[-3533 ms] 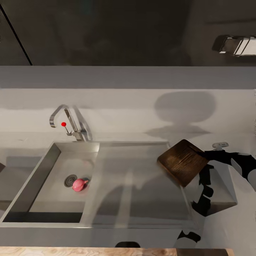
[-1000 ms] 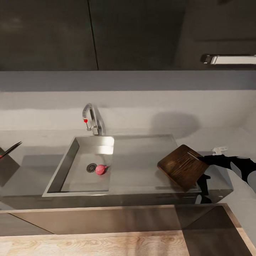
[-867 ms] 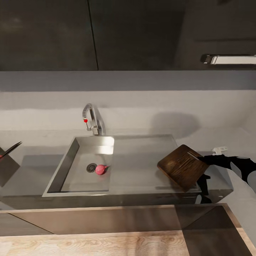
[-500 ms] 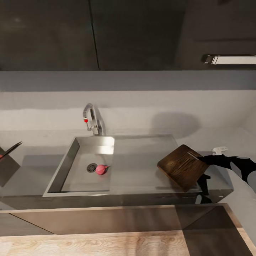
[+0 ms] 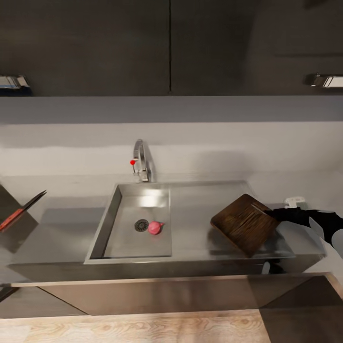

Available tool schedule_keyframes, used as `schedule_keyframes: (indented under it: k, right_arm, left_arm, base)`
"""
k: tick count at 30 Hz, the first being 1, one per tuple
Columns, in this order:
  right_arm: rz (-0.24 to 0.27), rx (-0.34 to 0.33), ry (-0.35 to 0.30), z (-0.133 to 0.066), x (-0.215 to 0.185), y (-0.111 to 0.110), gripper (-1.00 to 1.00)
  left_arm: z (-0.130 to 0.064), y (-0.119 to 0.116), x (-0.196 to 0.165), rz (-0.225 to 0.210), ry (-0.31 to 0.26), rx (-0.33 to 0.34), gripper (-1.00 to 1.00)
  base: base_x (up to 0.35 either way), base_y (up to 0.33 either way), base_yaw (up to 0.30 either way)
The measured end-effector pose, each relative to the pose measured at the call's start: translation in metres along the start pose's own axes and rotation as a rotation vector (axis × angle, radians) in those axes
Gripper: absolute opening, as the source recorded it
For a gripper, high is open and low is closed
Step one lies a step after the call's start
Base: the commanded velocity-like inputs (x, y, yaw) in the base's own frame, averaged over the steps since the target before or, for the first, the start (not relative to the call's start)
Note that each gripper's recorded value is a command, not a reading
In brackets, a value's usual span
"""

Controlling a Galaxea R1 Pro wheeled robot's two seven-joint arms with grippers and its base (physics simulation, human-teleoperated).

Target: In the kitchen, take the Vidalia onion out of the sink, dice it on the chopping board with the paring knife, put the diced onion into the bowl on the countertop, then place both the paring knife and the chopping board into the sink.

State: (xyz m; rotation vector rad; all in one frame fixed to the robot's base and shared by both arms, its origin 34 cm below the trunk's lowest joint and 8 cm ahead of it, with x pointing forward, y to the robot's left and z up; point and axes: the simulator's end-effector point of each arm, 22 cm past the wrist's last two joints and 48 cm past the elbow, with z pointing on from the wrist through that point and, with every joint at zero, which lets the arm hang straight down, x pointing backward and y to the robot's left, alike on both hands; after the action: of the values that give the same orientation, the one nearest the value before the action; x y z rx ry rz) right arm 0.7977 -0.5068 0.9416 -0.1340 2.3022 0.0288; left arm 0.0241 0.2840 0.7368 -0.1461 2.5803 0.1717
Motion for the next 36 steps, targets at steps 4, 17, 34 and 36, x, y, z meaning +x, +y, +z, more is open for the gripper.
schedule_keyframes:
  k: [4,17,34,36]
  right_arm:
    - [-0.002,-0.001,-0.004,-0.0019,-0.0026,0.0006,-1.0]
    - [-0.007,-0.002,-0.007,-0.0043,-0.0053,0.002,-1.0]
    - [-0.006,-0.004,-0.007,-0.0037,-0.0055,0.0034,-1.0]
    - [-0.006,-0.004,-0.007,-0.0037,-0.0054,0.0034,-1.0]
  left_arm:
    - [0.0011,-0.0001,-0.001,-0.001,-0.005,0.0,1.0]
    - [0.0026,-0.0003,-0.0022,-0.001,-0.012,0.001,1.0]
    - [-0.0005,0.0054,0.0034,0.008,0.004,-0.002,1.0]
    - [-0.0006,0.0052,0.0034,0.008,0.004,-0.002,1.0]
  base:
    - [0.0,0.309,0.0]
    - [0.0,0.309,0.0]
    - [0.0,0.309,0.0]
    - [0.0,0.309,0.0]
